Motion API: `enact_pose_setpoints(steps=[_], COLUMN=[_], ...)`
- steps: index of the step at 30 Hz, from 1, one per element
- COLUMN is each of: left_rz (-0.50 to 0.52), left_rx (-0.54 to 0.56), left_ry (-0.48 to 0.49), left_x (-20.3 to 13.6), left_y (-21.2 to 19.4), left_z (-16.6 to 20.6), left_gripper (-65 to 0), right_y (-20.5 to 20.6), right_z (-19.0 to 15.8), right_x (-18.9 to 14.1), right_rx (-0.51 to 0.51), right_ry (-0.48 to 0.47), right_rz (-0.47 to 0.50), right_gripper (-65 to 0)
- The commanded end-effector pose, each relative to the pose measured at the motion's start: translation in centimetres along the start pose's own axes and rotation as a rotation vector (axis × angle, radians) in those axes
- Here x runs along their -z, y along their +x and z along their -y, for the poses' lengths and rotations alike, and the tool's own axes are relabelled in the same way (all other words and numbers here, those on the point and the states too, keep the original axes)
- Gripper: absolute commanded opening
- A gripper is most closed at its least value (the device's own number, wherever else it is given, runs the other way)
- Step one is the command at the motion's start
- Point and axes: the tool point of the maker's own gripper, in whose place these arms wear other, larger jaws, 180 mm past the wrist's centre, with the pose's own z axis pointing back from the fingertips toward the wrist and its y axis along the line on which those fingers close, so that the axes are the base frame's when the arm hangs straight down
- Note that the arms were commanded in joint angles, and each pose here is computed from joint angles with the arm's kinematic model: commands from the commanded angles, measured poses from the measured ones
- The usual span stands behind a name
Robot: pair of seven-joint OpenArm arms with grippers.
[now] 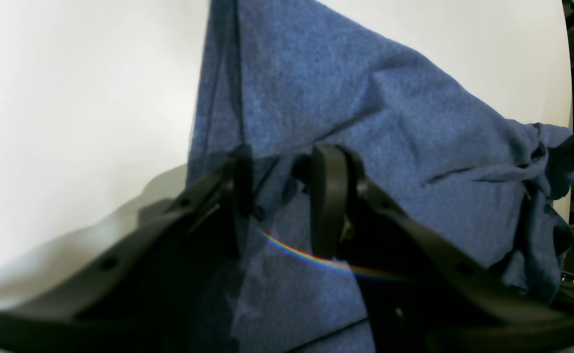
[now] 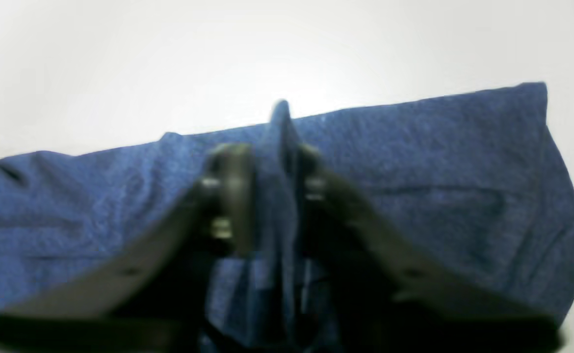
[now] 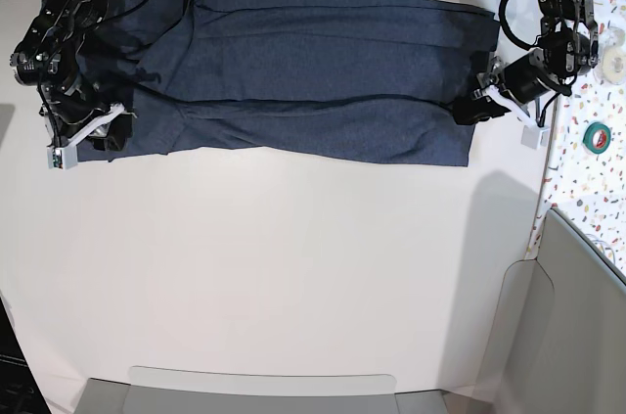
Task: Layout the t-shirt on the table in an organized manner, then fold the t-shirt properly
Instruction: 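Lower the folded edge with both grippers onto the shirt, then drag the right gripper along the folded edge to straighten the sleeve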
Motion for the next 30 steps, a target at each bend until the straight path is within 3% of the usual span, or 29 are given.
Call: enact_pose_setpoints(steps=[1, 8, 17, 30], left_rz=[0.037, 0.007, 0.019, 0.019], left_rx=[0.026, -0.049, -0.07, -0.071], left_ry=[-0.013, 0.027, 0.034, 0.033], left_x=[-0.4, -0.2, 0.2, 0.2], left_y=[1.6, 0.1, 0.9, 0.8], left_z=[0.4, -2.0, -2.7, -2.7], left_gripper=[-45.1, -45.1, -45.1, -45.1], right_y=[1.7, 0.4, -0.1, -5.4], right_z=[-0.1, -2.2, -6.6, -7.3], right_x=[-0.3, -0.6, -3.8, -5.2], right_rx=[-0.021, -0.098, -0.355, -0.56], right_ry=[0.009, 0.049, 0.114, 0.201], right_rz=[0.054, 0.014, -0.011, -0.21], right_gripper=[-62.6, -64.3, -64.3, -64.3])
